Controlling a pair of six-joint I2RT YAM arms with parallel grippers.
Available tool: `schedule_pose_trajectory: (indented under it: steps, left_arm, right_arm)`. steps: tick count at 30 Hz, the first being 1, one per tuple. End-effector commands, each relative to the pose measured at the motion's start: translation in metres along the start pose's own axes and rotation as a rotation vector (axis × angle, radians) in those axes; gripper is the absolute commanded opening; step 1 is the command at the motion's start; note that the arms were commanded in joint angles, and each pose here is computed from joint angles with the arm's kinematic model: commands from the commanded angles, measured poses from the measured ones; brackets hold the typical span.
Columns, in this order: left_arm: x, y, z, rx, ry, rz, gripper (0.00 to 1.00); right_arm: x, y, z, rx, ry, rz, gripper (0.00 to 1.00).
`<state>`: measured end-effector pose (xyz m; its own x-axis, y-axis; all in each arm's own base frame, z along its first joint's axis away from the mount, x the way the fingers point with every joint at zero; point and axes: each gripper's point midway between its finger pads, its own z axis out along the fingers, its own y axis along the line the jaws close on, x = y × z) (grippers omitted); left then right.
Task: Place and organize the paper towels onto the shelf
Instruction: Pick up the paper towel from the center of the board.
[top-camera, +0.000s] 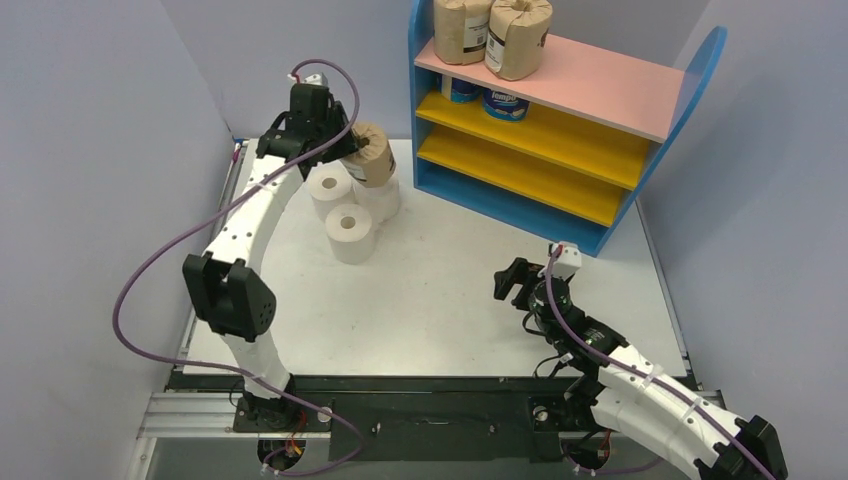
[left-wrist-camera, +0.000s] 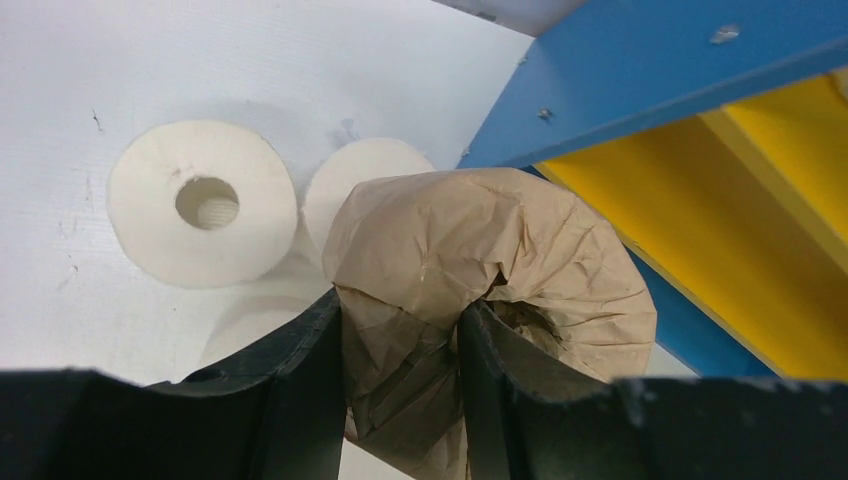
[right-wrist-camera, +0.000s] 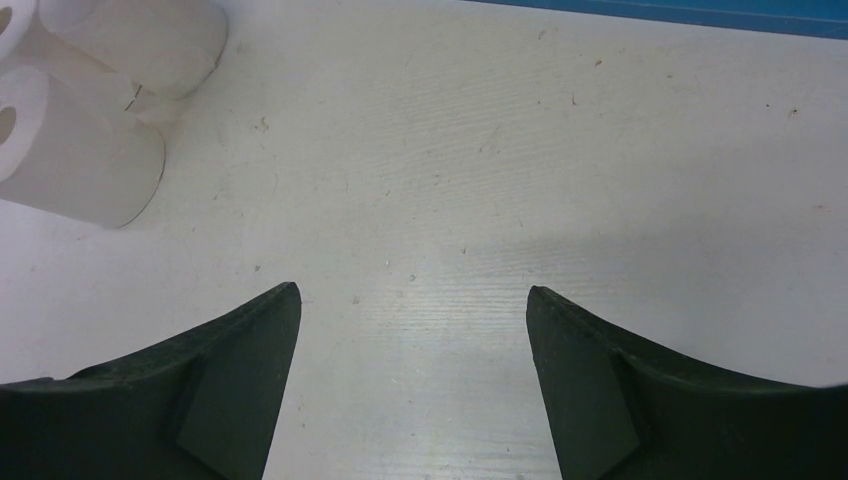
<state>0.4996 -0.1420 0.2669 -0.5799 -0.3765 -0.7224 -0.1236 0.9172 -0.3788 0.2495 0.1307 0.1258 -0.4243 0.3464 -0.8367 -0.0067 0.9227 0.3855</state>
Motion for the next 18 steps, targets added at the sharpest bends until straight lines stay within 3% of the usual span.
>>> schedule_pose_trajectory:
  steps: [1,4,7,14,18]
  left_arm:
    - [-0.031,-0.049,-0.071,0.187,-0.146,-0.004,0.28]
    - [-0.009,-0.071,-0.100,0.249,-0.140,0.039,0.28]
    - [0.042,-0.093,-0.117,0.313,-0.068,0.104,0.28]
    - [0.166,-0.118,-0.109,0.406,0.112,0.176,0.29]
    - [0.216,-0.127,-0.095,0.428,0.187,0.188,0.29]
  right_arm:
    - [-0.030,0.008,-0.007,-0.005,-0.069,0.009,0.79]
    - [-0.039,0.006,-0.013,0.010,-0.086,-0.010,0.79]
    - [-0.051,0.006,-0.020,0.007,-0.109,-0.026,0.79]
    - [-0.075,0.007,-0.036,0.014,-0.149,-0.050,0.78]
    - [-0.077,0.007,-0.040,0.014,-0.141,-0.064,0.78]
